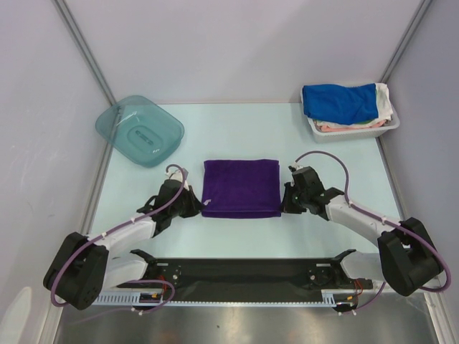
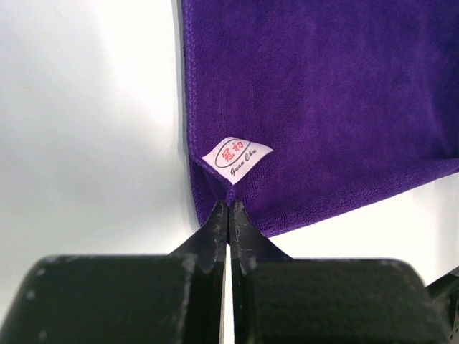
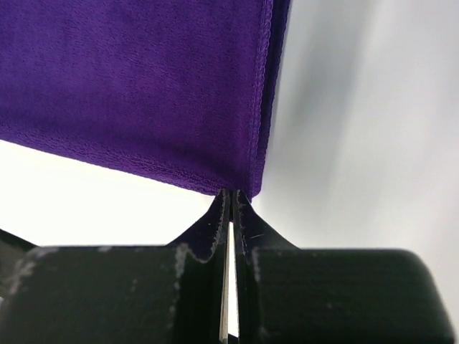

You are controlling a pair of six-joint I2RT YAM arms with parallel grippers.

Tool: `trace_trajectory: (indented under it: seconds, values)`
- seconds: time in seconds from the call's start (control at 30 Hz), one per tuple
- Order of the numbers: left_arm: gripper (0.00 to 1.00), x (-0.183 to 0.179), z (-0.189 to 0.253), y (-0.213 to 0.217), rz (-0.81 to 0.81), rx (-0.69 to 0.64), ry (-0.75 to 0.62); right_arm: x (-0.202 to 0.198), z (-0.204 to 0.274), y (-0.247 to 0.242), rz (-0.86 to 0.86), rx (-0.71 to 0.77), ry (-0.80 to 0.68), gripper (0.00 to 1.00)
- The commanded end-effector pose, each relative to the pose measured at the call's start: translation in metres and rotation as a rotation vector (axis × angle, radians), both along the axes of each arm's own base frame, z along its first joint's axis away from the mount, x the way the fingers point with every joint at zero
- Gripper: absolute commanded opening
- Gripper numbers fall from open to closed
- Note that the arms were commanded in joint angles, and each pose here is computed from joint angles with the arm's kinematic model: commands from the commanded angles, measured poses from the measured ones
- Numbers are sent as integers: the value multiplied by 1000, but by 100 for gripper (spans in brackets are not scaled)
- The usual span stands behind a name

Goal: Fold and stack the towels
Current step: Fold the towel

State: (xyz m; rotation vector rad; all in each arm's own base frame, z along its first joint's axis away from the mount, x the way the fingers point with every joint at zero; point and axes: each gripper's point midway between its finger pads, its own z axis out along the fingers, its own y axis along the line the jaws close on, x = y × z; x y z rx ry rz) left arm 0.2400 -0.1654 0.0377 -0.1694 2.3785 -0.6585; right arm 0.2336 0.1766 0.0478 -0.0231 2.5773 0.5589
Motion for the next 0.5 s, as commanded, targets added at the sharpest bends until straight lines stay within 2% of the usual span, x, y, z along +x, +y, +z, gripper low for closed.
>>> trace_trajectory:
  seconds: [0.0, 0.4, 0.47]
  values:
    - [0, -3, -3, 2, -9, 9, -13, 0, 0, -4, -28, -14, -20, 0]
    - [0, -12, -13, -1, -32, 1, 17, -4, -5, -5, -34, -18, -12, 0]
    - [4, -14, -16, 0, -32, 1, 24, -6, -6, -4, -31, -17, -6, 0]
